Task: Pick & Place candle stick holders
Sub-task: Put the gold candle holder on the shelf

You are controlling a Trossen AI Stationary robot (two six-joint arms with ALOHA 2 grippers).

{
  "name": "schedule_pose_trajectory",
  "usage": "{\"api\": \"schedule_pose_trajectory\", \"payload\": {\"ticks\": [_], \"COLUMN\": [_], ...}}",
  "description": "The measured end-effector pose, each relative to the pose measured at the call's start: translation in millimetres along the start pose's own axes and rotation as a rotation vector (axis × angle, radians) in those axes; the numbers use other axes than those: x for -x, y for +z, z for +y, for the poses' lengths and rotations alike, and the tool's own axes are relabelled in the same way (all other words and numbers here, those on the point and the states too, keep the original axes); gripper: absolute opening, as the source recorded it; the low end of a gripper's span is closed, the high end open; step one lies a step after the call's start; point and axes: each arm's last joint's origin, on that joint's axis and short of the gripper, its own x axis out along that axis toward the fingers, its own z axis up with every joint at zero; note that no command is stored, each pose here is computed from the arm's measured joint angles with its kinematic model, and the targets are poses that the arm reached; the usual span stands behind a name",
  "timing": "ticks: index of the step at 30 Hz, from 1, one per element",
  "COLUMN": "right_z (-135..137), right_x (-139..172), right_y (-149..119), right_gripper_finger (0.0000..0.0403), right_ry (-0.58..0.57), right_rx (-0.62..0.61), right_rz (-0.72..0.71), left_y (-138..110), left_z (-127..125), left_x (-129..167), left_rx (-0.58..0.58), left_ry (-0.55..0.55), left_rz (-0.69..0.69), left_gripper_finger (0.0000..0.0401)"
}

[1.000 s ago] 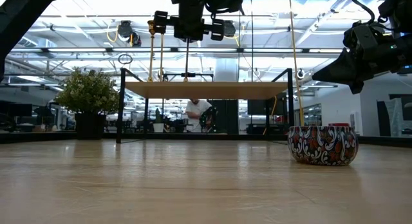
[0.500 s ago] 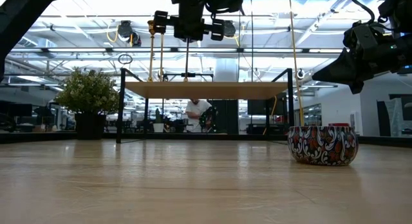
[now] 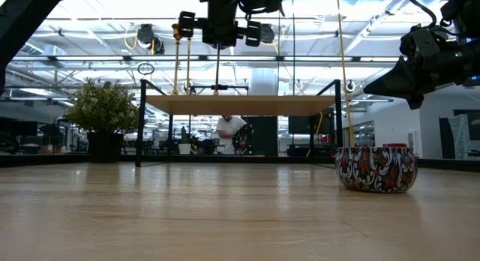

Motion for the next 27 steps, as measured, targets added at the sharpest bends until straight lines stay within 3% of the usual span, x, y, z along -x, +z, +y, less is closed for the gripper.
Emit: {"api": "schedule_pose_trajectory", "payload": {"ticks": [8, 27], "right_z": [0, 0], "right_x": [0, 0], "right_y": [0, 0], "right_gripper_finger": [0.0004, 0.0004], "right_ry": [0.0, 0.0], "right_rx": [0.0, 0.0], "right_rz": [0.0, 0.0], "left_y": [11, 11], "left_z": [4, 7], "left_x": [1, -3], "left_rx": [-0.012, -0.102], "left_ry": [-0.019, -0.044], "left_rz": [0.033, 0.113], "left_gripper_finger": [0.0031, 0.0035]}}
